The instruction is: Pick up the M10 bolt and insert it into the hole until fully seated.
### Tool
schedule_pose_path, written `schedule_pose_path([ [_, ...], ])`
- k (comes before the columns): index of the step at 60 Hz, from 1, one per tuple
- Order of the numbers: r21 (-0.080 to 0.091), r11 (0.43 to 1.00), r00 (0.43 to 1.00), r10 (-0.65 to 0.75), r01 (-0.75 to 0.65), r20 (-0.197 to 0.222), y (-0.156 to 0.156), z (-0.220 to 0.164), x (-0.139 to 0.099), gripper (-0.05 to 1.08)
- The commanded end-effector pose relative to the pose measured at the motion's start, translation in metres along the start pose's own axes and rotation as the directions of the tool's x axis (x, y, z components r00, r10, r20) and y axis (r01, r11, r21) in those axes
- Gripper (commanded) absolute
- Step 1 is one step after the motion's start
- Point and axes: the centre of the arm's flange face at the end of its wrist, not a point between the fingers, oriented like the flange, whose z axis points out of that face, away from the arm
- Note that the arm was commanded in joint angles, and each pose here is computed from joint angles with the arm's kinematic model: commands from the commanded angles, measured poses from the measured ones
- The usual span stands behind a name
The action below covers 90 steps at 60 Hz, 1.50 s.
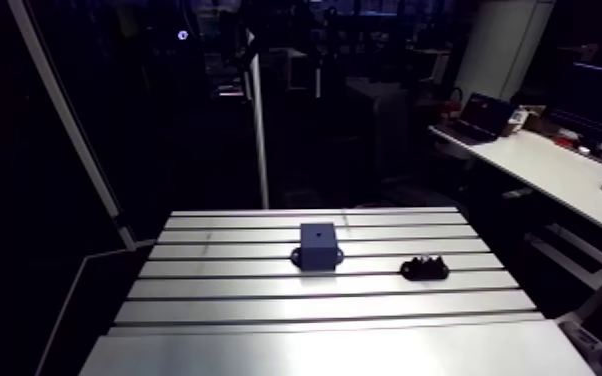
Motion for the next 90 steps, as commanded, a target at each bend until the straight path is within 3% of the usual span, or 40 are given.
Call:
schedule_pose_path([
  [1, 0.001, 1.0, 1.0, 0.0, 0.0, 0.002, 0.0, 0.002, 0.001, 0.0],
  [50, 0.004, 1.0, 1.0, -0.012, 0.012, 0.007, 0.0, 0.006, 0.001, 0.0],
  [66, -0.007, 1.0, 1.0, -0.009, 0.009, -0.03, 0.005, 0.005, 0.007, 0.01],
  [72, -0.023, 0.999, 0.999, -0.035, 0.034, -0.039, 0.021, 0.011, 0.01, 0.01],
  [90, -0.026, 1.0, 0.998, -0.013, 0.011, -0.056, 0.09, 0.03, 0.019, 0.01],
])
